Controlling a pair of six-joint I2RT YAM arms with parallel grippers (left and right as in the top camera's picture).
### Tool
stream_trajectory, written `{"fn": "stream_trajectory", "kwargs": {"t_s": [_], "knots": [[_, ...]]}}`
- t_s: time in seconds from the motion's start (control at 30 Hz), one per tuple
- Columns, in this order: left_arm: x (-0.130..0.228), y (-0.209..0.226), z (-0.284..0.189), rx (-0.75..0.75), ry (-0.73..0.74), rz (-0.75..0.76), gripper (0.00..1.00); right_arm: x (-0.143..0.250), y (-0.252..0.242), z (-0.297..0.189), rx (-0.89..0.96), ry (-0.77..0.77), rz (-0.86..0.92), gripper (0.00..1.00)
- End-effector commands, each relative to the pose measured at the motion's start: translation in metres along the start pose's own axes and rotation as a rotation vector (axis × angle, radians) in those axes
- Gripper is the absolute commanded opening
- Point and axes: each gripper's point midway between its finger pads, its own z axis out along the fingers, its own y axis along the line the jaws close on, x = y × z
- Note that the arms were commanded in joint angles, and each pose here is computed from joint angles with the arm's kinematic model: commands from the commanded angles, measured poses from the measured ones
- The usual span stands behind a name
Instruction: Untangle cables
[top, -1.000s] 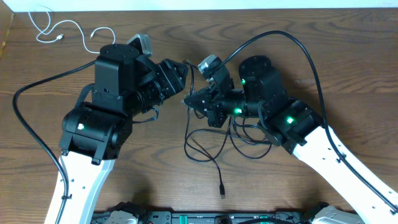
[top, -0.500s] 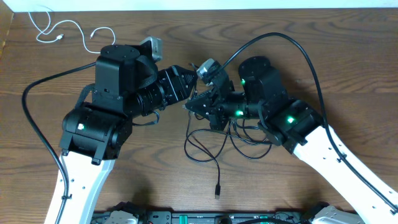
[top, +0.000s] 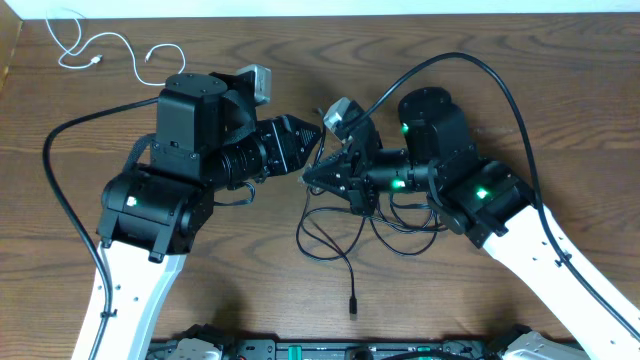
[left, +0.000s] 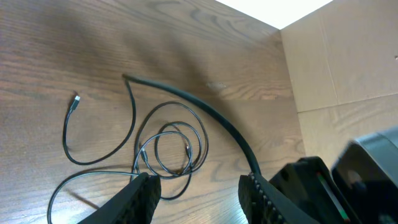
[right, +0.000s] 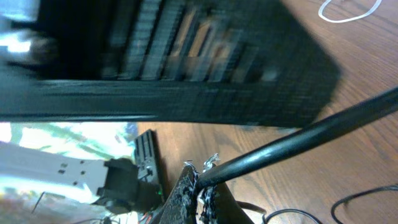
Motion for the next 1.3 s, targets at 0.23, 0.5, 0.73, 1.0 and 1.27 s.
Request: {"fn": "stream_trajectory", "kwargs": {"t_s": [0.23,0.5,0.73,1.0,1.27], "knots": [[0.014,-0.021,0.0,0.124,0.077,0.104,0.47,0.006,0.011,-0.008,-0.04,0.029,-0.043,0.01],[0.017,-0.02,0.0,0.126,0.089,0.099,0.47,0.009,0.011,-0.008,-0.038,0.039,-0.032,0.01],[0.029,-0.013,-0.001,0.099,0.138,0.104,0.46,0.005,0.012,-0.008,-0.041,0.026,-0.04,0.01],[0.029,-0.012,-0.001,0.098,0.14,0.103,0.31,0.003,0.012,-0.008,-0.042,0.019,-0.034,0.01],[0.031,-0.011,-0.001,0.094,0.146,0.099,0.21,0.003,0.012,-0.008,-0.041,0.019,-0.034,0.01]]}}
